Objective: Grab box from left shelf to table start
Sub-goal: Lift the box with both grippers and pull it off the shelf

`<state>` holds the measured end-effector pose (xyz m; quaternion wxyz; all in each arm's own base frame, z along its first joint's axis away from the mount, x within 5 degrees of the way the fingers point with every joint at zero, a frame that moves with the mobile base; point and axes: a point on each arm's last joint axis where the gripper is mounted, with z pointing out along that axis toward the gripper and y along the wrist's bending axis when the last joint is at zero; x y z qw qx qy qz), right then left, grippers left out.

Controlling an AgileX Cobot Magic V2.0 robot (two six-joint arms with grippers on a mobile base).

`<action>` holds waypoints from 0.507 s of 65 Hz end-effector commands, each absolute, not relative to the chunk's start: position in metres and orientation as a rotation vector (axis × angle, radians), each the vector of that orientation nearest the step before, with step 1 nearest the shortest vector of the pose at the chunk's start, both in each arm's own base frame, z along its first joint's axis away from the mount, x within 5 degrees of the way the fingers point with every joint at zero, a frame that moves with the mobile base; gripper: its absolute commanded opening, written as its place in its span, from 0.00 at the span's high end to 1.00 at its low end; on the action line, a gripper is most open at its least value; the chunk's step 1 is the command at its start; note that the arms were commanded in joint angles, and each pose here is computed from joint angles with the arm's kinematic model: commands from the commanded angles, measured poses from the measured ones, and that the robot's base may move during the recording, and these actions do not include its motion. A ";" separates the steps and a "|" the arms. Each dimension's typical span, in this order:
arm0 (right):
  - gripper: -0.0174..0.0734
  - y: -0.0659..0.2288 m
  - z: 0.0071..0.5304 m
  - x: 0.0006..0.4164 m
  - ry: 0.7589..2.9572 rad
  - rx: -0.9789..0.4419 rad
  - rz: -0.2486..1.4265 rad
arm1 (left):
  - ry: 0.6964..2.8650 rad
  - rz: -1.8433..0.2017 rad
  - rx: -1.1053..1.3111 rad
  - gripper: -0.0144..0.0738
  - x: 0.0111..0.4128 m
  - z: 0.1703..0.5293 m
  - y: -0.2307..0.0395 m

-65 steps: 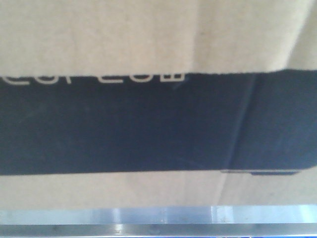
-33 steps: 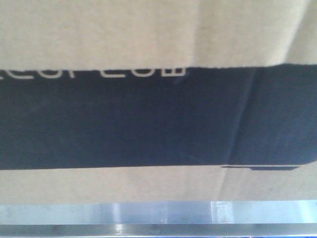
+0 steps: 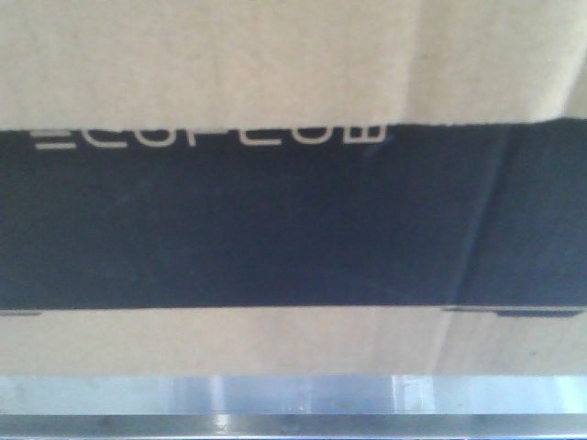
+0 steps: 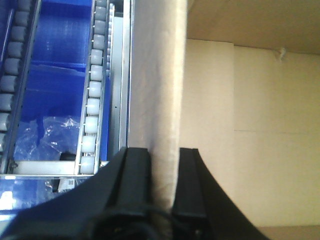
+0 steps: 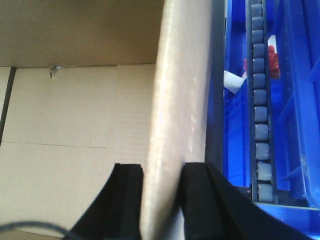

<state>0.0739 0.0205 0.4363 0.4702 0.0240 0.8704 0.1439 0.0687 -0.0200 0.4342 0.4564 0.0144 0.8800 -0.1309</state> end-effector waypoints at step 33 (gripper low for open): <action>0.73 0.010 0.455 0.084 1.964 0.069 0.200 | 2.049 -0.162 0.017 0.95 0.096 0.453 -0.026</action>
